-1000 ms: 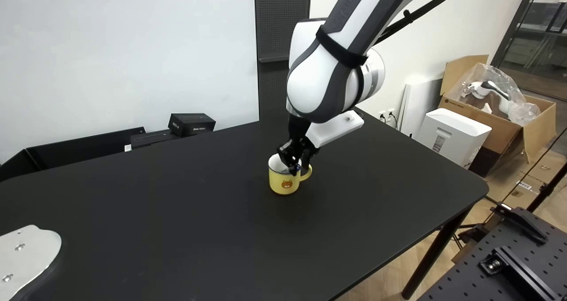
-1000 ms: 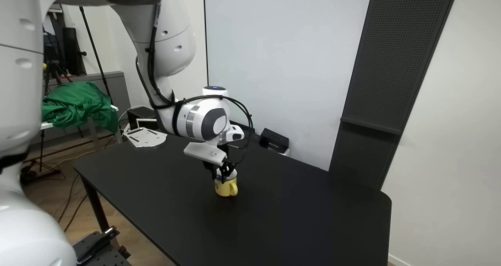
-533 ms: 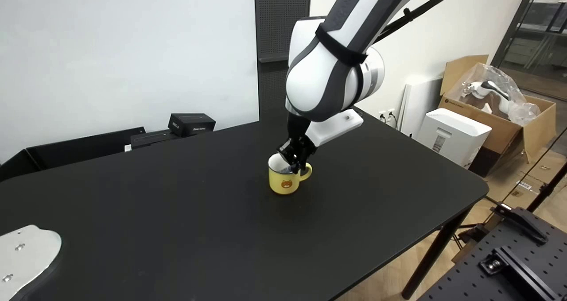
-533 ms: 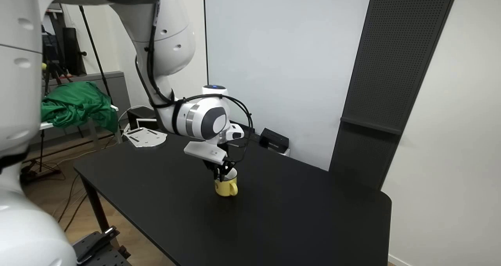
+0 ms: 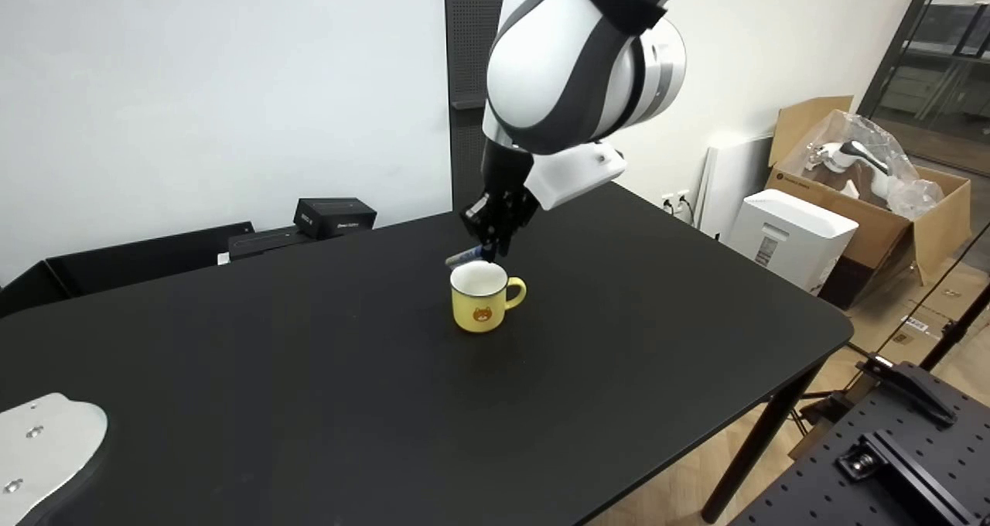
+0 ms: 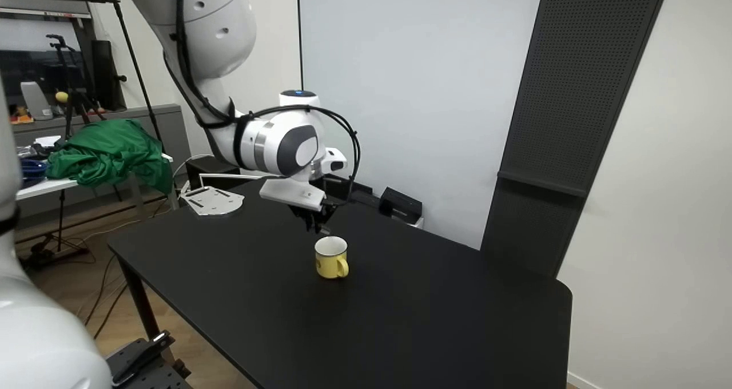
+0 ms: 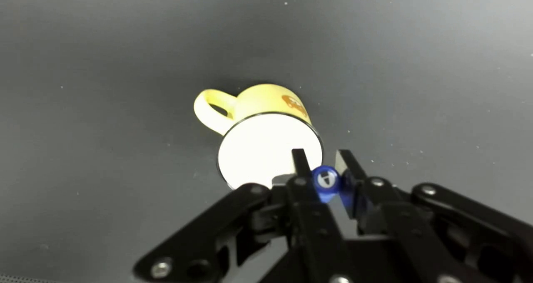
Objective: Remove the marker from the mug cup and place it on the table
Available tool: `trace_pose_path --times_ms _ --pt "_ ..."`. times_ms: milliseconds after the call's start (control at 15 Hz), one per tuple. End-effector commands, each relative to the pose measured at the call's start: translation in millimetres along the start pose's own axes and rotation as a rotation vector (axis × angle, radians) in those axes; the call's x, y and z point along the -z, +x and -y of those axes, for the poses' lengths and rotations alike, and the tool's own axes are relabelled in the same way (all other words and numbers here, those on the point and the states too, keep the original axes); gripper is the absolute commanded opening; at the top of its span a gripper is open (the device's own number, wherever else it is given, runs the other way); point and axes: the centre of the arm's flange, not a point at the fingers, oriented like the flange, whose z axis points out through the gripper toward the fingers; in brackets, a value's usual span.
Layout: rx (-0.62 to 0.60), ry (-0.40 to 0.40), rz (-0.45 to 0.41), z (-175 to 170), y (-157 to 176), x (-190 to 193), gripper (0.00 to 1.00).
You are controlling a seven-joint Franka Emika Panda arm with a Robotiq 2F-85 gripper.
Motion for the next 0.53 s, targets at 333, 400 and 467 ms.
trace_pose_path --times_ms 333,400,467 --pt "0.090 0.073 -0.122 25.9 -8.5 55.2 0.05" --pt "0.099 0.098 -0.114 27.5 -9.0 51.0 0.05" --pt "0.113 0.129 -0.101 28.5 -9.7 44.4 0.05"
